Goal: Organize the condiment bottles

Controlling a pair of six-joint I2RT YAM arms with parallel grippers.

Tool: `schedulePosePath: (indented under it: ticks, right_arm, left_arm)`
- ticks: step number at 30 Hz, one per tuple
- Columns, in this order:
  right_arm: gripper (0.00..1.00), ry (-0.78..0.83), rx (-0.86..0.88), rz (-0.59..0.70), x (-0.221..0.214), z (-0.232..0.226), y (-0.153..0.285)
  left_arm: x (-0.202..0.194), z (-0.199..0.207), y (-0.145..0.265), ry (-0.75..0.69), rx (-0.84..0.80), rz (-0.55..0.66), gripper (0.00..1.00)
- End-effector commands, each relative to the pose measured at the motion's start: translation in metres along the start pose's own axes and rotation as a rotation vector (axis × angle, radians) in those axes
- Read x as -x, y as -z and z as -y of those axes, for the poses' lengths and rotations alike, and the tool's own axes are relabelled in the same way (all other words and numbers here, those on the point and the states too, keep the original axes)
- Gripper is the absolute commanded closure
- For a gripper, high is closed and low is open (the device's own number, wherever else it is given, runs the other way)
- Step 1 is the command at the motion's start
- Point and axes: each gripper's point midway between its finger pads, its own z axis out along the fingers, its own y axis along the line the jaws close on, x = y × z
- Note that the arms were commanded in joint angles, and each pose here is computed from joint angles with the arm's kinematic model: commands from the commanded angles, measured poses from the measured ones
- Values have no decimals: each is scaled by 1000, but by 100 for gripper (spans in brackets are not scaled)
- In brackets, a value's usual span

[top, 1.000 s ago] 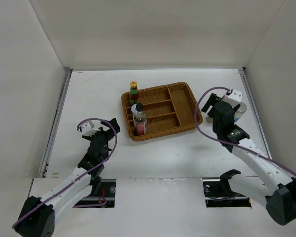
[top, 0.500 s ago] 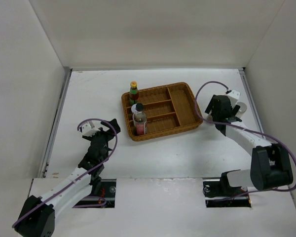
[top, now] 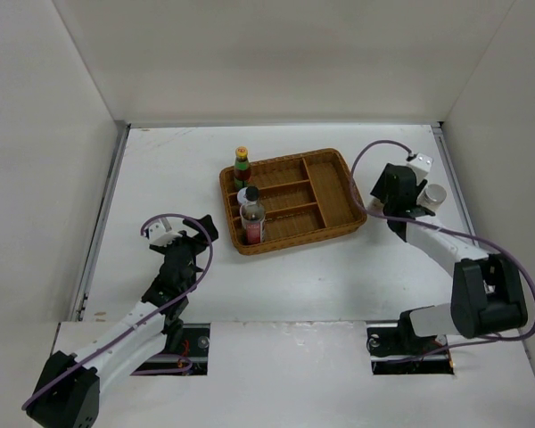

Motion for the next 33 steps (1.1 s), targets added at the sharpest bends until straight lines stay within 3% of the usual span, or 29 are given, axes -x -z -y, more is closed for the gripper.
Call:
schedulePosePath:
  ticks: [1, 7, 16, 23, 33]
  right_arm:
    - [52, -87, 96, 245, 92, -37, 39]
    - [51, -27, 229, 286, 119, -103, 56]
    - [50, 38, 380, 241, 112, -196, 23]
    - [50, 85, 403, 174, 84, -229, -12]
    - [44, 110, 372, 125, 49, -237, -44]
  left_arm:
    - [3, 3, -1, 27, -14, 13, 0]
    - [2, 2, -1, 25, -11, 9, 0]
    - [2, 2, -1, 26, -12, 9, 0]
    - [1, 2, -2, 29, -11, 7, 0]
    - [2, 2, -1, 38, -15, 11, 0]
